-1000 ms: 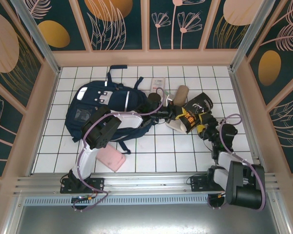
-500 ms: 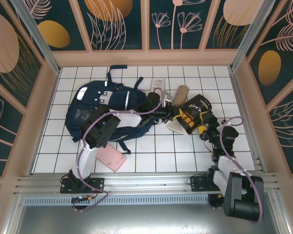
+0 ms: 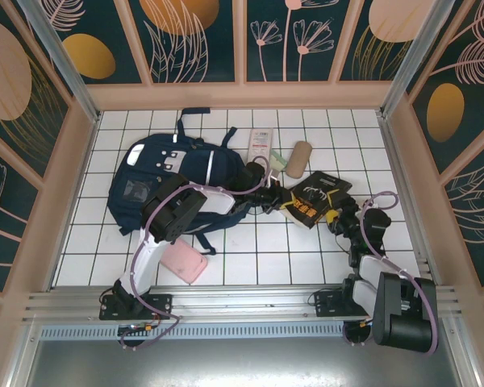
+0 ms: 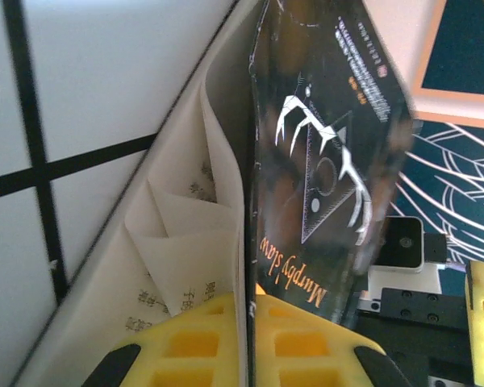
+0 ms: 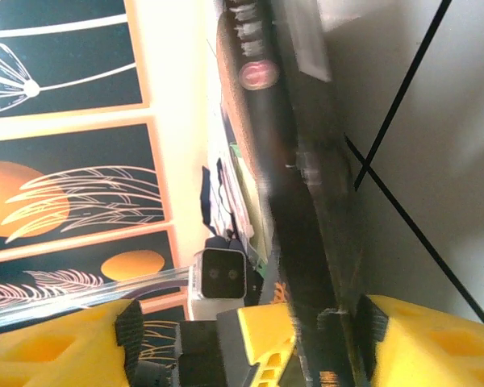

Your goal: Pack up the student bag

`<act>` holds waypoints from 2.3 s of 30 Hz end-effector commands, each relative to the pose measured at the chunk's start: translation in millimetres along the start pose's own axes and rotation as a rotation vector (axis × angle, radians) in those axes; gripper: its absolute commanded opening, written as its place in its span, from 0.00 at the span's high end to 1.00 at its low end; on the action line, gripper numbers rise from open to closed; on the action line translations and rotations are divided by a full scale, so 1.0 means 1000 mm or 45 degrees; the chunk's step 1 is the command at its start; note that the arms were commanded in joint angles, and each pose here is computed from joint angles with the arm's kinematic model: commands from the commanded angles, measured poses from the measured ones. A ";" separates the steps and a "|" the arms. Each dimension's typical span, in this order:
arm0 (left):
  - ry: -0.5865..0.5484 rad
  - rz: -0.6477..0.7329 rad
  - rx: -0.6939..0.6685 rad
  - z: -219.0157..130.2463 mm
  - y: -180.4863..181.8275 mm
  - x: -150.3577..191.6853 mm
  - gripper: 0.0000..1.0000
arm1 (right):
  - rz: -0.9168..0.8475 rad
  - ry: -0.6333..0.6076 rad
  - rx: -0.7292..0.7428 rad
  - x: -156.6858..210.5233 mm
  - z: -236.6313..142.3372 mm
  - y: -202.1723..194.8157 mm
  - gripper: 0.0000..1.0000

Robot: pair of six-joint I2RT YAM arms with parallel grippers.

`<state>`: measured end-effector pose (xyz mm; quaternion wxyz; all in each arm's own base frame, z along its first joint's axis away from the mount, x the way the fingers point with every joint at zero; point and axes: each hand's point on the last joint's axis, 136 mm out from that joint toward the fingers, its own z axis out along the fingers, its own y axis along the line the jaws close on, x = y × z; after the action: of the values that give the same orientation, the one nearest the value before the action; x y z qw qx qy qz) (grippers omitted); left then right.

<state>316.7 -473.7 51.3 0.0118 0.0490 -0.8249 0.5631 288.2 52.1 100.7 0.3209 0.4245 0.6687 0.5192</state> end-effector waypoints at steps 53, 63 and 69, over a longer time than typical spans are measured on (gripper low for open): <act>-0.514 0.035 0.139 -0.135 -0.129 -0.006 0.05 | -0.386 -0.287 0.368 -0.020 0.015 0.080 0.66; -0.347 0.086 -0.185 -0.072 -0.066 -0.003 0.04 | -0.493 -0.474 0.875 -0.090 -0.029 -0.006 0.21; -0.246 -0.056 -0.135 -0.046 -0.045 0.023 0.04 | -0.510 -0.515 1.097 -0.141 -0.012 -0.030 0.19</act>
<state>306.5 -440.2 109.5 -0.0765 0.1151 -0.8627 0.4864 313.3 -67.0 67.7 0.3237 0.5001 0.7998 0.0744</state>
